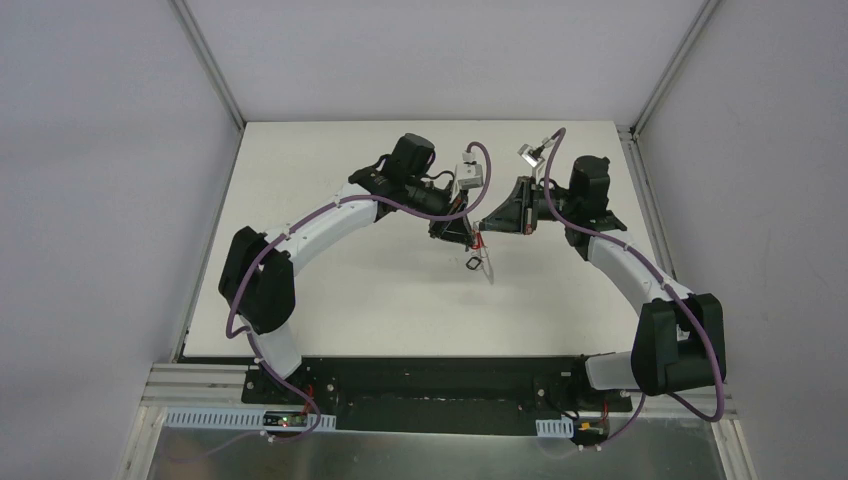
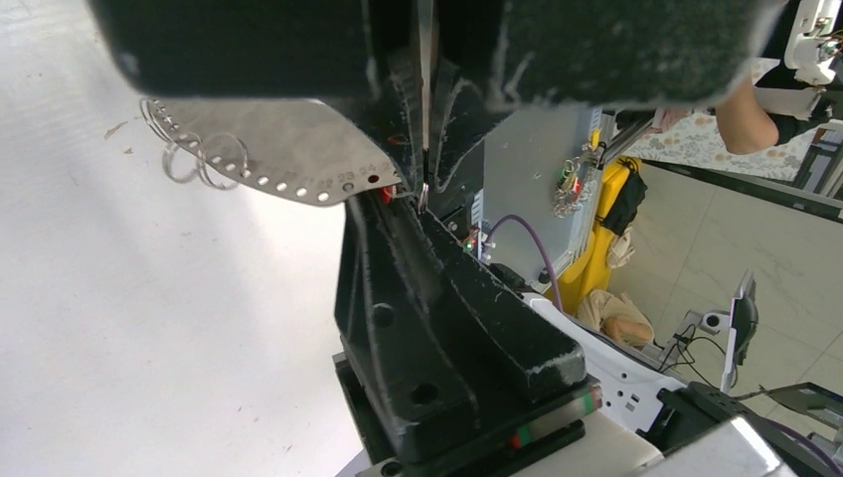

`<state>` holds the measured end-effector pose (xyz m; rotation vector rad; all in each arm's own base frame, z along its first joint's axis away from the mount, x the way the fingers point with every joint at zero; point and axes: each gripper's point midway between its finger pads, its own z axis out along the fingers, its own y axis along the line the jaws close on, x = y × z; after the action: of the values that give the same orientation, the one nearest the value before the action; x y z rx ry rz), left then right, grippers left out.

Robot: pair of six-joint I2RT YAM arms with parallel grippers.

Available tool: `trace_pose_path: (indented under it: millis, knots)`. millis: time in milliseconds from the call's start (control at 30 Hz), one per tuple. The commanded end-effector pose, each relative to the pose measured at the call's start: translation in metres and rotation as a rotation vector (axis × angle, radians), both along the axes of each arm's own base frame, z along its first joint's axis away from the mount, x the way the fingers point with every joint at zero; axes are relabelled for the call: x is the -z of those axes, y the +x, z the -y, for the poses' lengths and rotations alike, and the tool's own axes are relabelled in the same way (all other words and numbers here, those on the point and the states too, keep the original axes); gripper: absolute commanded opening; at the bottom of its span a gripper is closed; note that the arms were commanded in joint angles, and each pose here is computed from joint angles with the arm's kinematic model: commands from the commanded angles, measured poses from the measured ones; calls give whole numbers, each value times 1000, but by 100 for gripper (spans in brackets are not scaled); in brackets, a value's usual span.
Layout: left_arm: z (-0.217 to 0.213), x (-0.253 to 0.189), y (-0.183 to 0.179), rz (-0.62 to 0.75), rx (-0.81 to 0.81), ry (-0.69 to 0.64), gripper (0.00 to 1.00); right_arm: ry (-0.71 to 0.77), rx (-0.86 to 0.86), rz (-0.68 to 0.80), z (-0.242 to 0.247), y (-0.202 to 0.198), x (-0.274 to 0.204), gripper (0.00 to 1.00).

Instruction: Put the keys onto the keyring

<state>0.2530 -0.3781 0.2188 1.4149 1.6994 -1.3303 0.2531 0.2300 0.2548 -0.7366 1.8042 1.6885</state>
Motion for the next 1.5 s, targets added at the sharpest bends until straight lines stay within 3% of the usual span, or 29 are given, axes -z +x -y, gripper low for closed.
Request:
trace_pose_path:
  millis: [0, 33, 367, 733, 1133, 1467]
  knots:
    - [3, -18, -11, -24, 53, -44, 4, 13, 10, 116, 4, 1, -20, 0]
    - [3, -18, -11, -38, 52, -41, 0, 9, 15, 121, 6, 2, -19, 0]
    - [-10, -15, -10, -216, 1, 76, 0, -98, 96, 183, 14, 17, 6, 0]
    - [-58, 30, -27, -405, 18, 452, 0, -157, 33, 186, 0, 5, 33, 6]
    - [-91, 62, -22, -445, -65, 558, 0, -174, 77, 195, 9, 10, 35, 31]
    - [-131, 100, 1, -489, -159, 763, 0, -212, 165, 208, 30, 23, 39, 42]
